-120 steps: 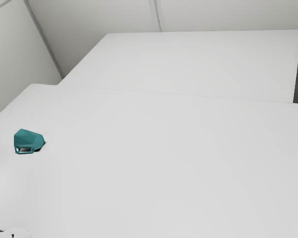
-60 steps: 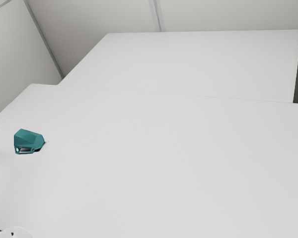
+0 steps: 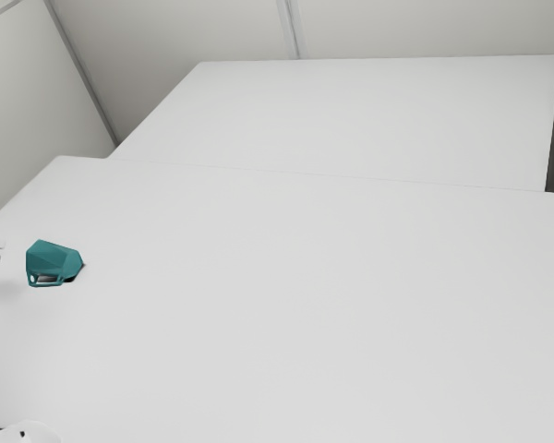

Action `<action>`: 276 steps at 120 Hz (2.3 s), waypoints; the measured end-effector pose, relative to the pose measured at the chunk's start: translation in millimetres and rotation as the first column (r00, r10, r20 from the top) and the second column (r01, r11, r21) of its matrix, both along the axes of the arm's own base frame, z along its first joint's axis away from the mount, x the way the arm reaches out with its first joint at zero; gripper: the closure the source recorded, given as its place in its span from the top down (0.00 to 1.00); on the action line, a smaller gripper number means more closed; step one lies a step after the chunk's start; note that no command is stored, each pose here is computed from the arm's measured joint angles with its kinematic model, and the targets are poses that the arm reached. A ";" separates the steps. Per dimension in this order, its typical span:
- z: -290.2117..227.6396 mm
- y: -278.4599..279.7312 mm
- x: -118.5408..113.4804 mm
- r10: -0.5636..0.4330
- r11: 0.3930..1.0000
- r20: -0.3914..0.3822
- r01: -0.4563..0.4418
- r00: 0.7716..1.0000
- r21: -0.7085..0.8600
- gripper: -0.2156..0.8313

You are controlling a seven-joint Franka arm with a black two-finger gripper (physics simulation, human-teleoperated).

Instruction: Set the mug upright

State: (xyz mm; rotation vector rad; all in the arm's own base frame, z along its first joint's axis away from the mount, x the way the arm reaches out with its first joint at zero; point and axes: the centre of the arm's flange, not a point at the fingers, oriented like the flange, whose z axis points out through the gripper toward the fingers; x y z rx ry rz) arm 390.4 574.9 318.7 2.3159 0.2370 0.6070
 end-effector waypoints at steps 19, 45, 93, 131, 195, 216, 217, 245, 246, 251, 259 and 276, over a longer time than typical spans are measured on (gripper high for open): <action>-9.1 4.1 7.1 -0.006 1.000 0.018 0.006 1.000 -0.001 0.78; -12.4 6.6 15.0 -0.013 1.000 0.041 0.013 0.999 0.005 0.78; -13.8 2.4 23.1 -0.011 0.999 0.083 0.015 0.996 -0.044 0.78; -28.6 -11.8 32.9 -0.027 0.993 0.065 0.034 0.998 -0.111 0.78; -33.3 -32.5 55.6 -0.059 0.987 0.056 0.067 0.997 -0.144 0.77; -37.4 -36.6 57.0 -0.061 0.985 0.047 0.068 0.997 -0.158 0.68; -37.8 -36.9 56.9 -0.061 0.985 0.046 0.067 0.997 -0.159 0.67; -39.8 -39.4 56.0 -0.056 0.982 0.029 0.060 0.998 -0.180 0.45; -39.8 -39.4 56.0 -0.055 0.982 0.029 0.060 0.998 -0.181 0.44; -40.0 -39.6 55.9 -0.054 0.981 0.026 0.058 0.998 -0.184 0.40; -40.1 -39.8 55.7 -0.052 0.981 0.022 0.056 0.998 -0.187 0.33; -38.3 -41.4 57.8 -0.053 0.980 0.020 0.055 0.998 -0.192 0.18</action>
